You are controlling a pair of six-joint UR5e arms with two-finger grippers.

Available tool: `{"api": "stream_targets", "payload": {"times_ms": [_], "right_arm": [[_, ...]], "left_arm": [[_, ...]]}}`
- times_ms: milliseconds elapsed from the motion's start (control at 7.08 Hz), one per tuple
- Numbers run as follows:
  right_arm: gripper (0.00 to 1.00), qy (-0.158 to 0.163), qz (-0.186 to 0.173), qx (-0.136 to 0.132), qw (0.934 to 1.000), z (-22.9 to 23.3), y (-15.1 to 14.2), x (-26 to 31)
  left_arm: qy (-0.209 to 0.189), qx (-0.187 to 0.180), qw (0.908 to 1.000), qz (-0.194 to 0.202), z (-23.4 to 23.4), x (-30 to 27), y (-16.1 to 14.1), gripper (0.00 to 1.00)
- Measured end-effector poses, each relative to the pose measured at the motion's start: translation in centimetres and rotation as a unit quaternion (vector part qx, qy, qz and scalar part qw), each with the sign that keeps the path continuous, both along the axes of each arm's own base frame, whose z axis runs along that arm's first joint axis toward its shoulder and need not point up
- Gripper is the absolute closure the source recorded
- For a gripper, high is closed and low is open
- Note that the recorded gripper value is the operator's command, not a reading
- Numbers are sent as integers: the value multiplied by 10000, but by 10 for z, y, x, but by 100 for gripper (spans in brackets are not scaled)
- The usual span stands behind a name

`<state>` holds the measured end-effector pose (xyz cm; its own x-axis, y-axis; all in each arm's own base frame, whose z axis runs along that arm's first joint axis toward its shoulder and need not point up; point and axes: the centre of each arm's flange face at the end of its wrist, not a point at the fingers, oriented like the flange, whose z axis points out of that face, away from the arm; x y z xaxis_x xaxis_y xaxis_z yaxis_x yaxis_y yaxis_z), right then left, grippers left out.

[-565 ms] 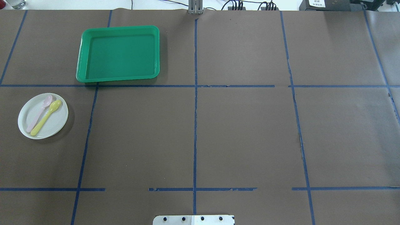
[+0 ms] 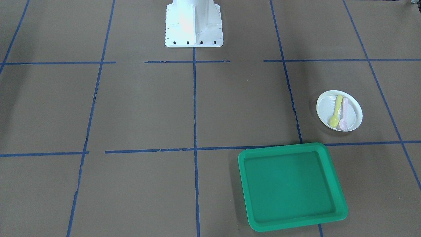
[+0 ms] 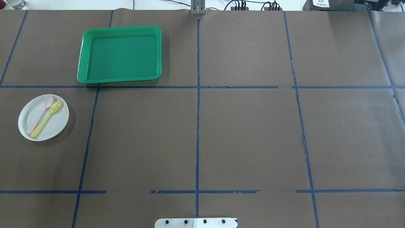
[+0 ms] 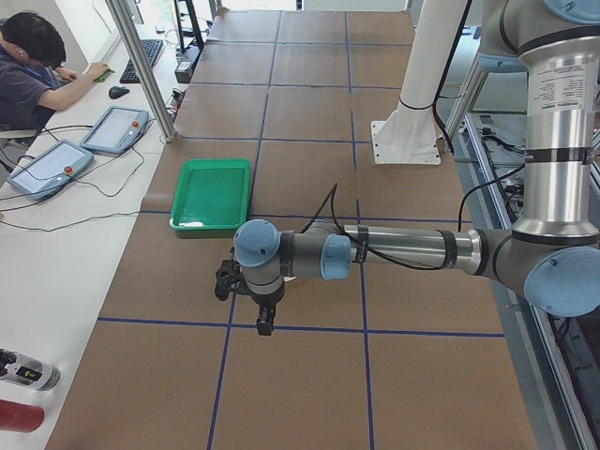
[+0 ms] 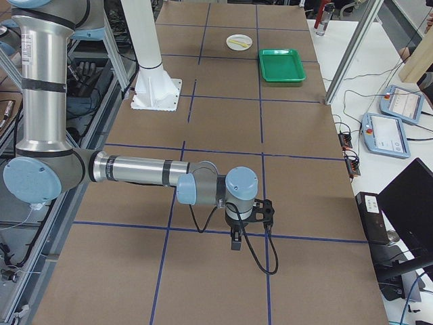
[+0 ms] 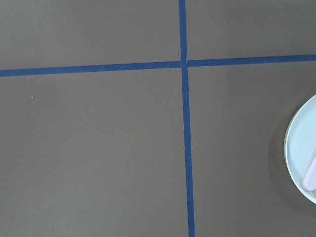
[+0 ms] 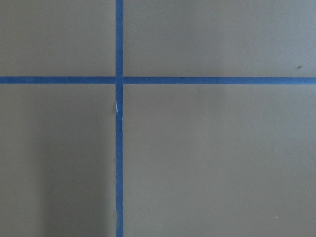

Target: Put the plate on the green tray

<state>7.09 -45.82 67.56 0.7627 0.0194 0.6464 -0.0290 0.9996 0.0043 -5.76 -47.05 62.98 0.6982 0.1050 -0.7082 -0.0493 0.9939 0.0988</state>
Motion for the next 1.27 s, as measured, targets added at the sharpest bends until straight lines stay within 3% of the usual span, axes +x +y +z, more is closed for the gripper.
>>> {"api": "stream_targets", "payload": {"times_ms": [282,565,847,1271], "right_arm": [[0,0,0,1,10000,0,0,0],[0,0,0,-1,10000,0,0,0],[0,0,0,-4,10000,0,0,0],[0,0,0,-4,10000,0,0,0]], "left_arm": [[9,330,9995,8,-35,21,-29,0],[119,237,9996,39,-66,85,-51,0],[286,172,9994,-30,-57,151,-52,0],[146,191,9997,-8,0,220,-45,0]]}}
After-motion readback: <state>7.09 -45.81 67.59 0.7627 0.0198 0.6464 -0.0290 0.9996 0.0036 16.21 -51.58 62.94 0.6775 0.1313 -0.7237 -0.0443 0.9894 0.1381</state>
